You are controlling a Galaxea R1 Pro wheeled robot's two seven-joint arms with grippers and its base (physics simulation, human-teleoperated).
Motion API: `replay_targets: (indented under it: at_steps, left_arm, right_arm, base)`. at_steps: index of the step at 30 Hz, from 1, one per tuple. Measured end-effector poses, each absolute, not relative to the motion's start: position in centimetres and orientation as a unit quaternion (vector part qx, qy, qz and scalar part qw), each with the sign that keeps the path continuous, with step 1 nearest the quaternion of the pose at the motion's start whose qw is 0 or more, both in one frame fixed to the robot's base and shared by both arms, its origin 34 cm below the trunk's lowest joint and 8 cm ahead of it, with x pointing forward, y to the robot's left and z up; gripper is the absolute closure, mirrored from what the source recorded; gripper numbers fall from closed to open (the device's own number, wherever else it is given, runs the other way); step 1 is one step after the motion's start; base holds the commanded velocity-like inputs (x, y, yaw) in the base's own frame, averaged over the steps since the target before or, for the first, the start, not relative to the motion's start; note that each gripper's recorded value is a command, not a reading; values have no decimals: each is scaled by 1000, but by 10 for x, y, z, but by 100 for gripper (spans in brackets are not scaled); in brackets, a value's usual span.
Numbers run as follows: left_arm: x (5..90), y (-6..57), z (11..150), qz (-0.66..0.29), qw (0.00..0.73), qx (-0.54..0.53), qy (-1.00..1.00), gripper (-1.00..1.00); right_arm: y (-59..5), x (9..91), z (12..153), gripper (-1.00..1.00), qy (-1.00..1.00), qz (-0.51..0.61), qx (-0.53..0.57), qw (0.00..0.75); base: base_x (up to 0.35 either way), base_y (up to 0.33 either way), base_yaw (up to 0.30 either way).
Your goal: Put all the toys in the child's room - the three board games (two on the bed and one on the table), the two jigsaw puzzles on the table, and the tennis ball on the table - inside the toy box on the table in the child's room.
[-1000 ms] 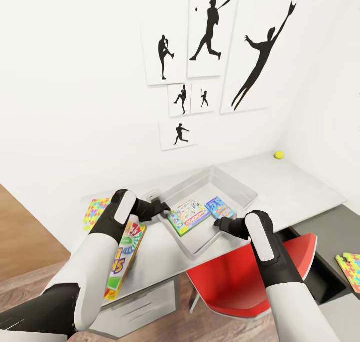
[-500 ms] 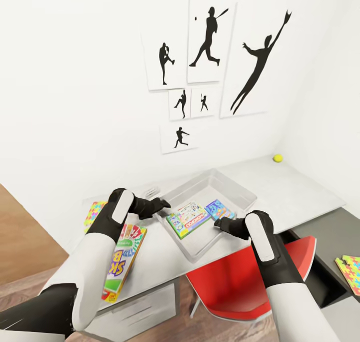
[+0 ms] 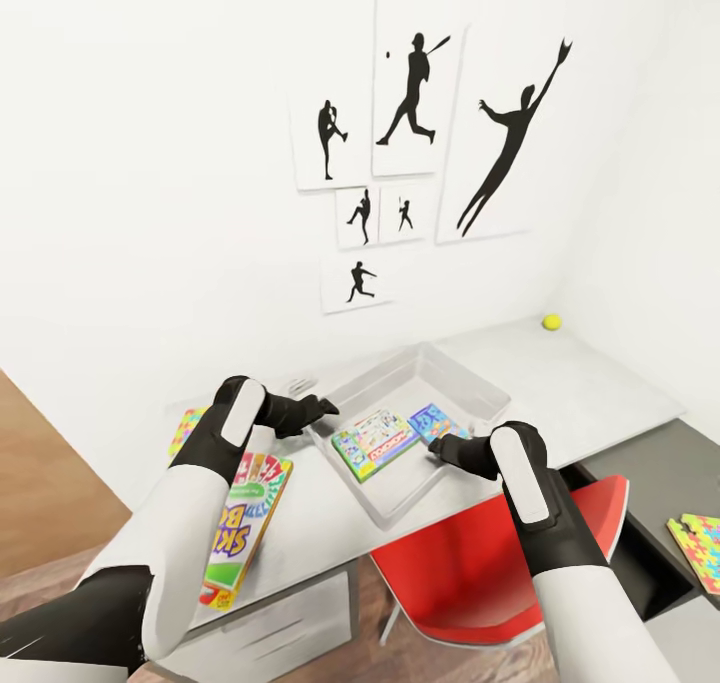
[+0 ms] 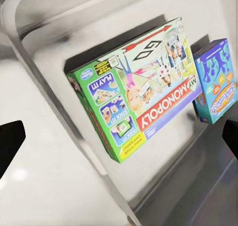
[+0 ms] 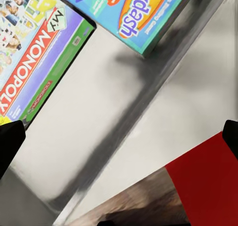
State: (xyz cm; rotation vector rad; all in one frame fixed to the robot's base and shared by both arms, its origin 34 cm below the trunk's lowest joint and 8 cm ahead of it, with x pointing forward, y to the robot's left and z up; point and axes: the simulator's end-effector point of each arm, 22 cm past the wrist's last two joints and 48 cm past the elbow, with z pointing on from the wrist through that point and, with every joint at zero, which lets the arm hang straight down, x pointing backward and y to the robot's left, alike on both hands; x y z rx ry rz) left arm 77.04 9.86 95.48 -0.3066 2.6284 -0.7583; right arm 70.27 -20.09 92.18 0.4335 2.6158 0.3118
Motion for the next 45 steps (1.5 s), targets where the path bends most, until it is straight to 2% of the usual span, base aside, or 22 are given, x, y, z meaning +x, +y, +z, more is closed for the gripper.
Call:
replay_targets:
  at_steps: [26, 33, 45]
  left_arm:
    - [774, 112, 982, -272, 217, -108, 931, -100]
    - [778, 139, 987, -262, 227, -118, 930, -100]
    - [790, 195, 1024, -332, 265, -140, 894, -100]
  right_arm:
    - [-211, 713, 971, -100, 935, 122, 169, 286]
    - [-218, 719, 994, -100, 923, 137, 177, 312]
    - [-196, 737, 1073, -100, 878, 235, 130, 395]
  base:
    - [0, 0, -76]
    - [-37, 47, -77]
    - [-58, 116, -78]
